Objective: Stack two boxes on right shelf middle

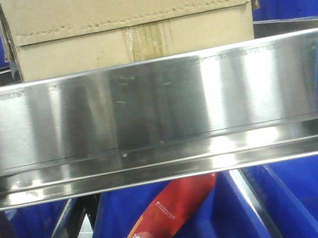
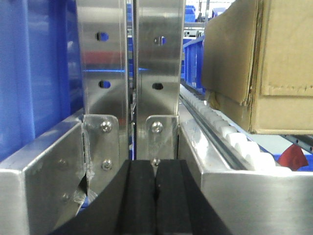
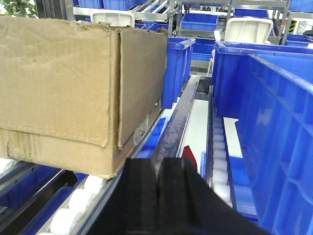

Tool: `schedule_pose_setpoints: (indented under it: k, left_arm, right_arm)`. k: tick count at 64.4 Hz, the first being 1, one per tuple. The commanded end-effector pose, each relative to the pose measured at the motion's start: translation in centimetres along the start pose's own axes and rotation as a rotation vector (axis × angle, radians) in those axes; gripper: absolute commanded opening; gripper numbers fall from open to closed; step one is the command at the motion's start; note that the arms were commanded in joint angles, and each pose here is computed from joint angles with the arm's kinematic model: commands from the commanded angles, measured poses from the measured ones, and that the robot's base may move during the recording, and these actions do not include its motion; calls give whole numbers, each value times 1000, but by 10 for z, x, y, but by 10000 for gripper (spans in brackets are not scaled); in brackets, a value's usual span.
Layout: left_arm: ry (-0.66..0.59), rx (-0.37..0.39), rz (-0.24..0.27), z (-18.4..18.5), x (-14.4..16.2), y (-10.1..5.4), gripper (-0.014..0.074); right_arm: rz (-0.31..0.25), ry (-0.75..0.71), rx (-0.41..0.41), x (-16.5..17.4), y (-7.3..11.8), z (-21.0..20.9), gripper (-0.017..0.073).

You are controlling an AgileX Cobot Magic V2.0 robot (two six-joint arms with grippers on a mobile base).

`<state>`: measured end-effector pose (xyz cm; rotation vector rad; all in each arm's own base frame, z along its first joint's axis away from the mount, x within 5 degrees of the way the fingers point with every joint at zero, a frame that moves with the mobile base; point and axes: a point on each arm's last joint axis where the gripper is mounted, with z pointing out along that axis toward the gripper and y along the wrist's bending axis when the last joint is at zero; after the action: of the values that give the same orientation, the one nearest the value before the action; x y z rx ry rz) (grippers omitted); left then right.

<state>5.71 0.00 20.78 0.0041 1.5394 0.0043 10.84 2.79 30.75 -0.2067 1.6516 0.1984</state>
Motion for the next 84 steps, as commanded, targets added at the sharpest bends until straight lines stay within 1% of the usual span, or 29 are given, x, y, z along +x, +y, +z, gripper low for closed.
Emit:
schedule_pose_setpoints:
  k: [1,43,47,52,57,62,67,70,76,84]
  left_arm:
    - [-22,-1,2,-1,-2,0,-111]
    - [-22,-1,2,-1,-2,0,-111]
    - [-22,-1,2,-1,-2,0,-111]
    - [-22,-1,2,-1,-2,0,-111]
    - [-22,-1,2,-1,-2,0,-111]
    - [-22,-1,2,-1,-2,0,-111]
    - [-22,-1,2,-1,-2,0,-111]
    - [-22,-1,2,-1,-2,0,-111]
    - [-22,-1,2,-1,-2,0,-111]
    - [-22,-1,2,-1,-2,0,-111]
  right_arm:
    - [-13,-29,7,-3,-1,-1,-155]
    - [-13,-27,7,-2,-1,-1,-155]
    - [-3,-25,6,-2,-1,-1,-155]
    - [-3,-39,24,-1,-2,-4,-155]
    - [19,-52,58,3,-6,-9,-155]
    - [34,-64,116,13,-11,-18,-155]
    - [77,-80,169,27,-14,-26,-155]
    - [93,-104,196,34,-16,-30,-155]
    - [93,-110,219,55,-16,-36,-155]
    - [87,-107,223,86,-15,-41,-155]
